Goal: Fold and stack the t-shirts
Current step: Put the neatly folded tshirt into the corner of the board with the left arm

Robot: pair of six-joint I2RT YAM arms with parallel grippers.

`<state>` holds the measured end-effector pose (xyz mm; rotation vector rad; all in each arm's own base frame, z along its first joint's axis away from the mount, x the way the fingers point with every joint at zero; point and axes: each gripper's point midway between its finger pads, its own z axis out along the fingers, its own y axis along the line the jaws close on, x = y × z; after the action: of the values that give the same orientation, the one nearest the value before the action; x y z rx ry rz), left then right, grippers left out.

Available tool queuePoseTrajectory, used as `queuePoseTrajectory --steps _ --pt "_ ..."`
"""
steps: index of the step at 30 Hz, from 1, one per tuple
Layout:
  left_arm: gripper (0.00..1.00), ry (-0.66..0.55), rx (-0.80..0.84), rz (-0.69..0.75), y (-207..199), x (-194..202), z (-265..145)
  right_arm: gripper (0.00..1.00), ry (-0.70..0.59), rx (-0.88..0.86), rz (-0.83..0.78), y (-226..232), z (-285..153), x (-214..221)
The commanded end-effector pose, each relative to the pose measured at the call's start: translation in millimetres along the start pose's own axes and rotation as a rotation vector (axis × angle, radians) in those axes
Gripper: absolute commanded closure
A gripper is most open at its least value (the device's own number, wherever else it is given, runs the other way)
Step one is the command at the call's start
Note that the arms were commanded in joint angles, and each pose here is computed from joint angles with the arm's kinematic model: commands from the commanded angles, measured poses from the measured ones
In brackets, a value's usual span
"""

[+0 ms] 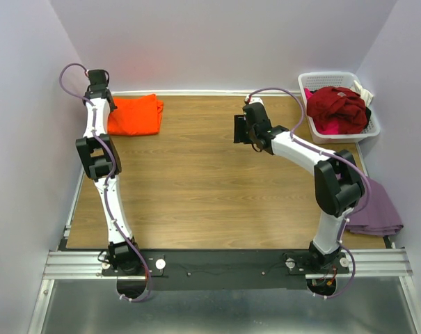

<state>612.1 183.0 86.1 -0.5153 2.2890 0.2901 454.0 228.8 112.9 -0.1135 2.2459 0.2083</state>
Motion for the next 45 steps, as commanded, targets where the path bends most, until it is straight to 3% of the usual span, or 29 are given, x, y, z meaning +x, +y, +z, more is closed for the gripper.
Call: queuePoseTrajectory --steps 1,8,11,12,14,15,16,25,31,38,45 --pt "1.0 -0.091 -0.08 -0.044 25.5 -28.5 1.0 0.32 0.003 -0.001 0.006 0.3 5.6 -2.3" --pt "1.0 -0.135 -0.111 -0.084 44.7 -42.8 -2.6 0.32 0.007 -0.006 0.007 2.8 10.8 -2.8" --pt "0.79 -0.13 -0.109 -0.086 44.4 -41.3 -3.7 0.32 0.007 -0.008 0.01 3.6 12.3 -3.1" --pt "0.65 -0.136 -0.103 -0.088 43.8 -43.4 -6.3 0.32 0.01 -0.01 0.01 4.0 12.2 -2.6" --pt "0.54 -0.14 -0.103 -0.091 43.9 -43.3 -7.4 0.32 0.01 -0.012 0.01 4.3 12.1 -2.5" --pt "0.28 -0.148 -0.094 -0.092 42.9 -47.1 -11.5 0.32 0.011 -0.013 0.01 4.3 11.4 -2.3" --pt "0.25 -0.152 -0.096 -0.094 44.2 -48.1 -12.6 0.32 0.012 -0.016 0.011 4.8 10.9 -2.0" --pt "0.22 -0.299 -0.093 -0.172 50.0 -100.9 -74.7 0.32 0.002 -0.002 0.02 0.5 3.0 -3.0" --pt "0.22 -0.37 0.032 -0.157 21.4 -129.9 -126.9 0.32 -0.012 0.003 0.045 -0.3 -3.3 -7.3" --pt "0.22 -0.337 0.216 -0.038 -66.0 -112.1 -165.9 0.31 -0.052 0.026 0.075 -8.2 -24.8 -15.2" --pt "0.2 -0.303 0.497 0.123 -193.7 -44.0 -233.5 0.31 -0.078 0.038 0.088 -18.2 -50.3 -13.9"
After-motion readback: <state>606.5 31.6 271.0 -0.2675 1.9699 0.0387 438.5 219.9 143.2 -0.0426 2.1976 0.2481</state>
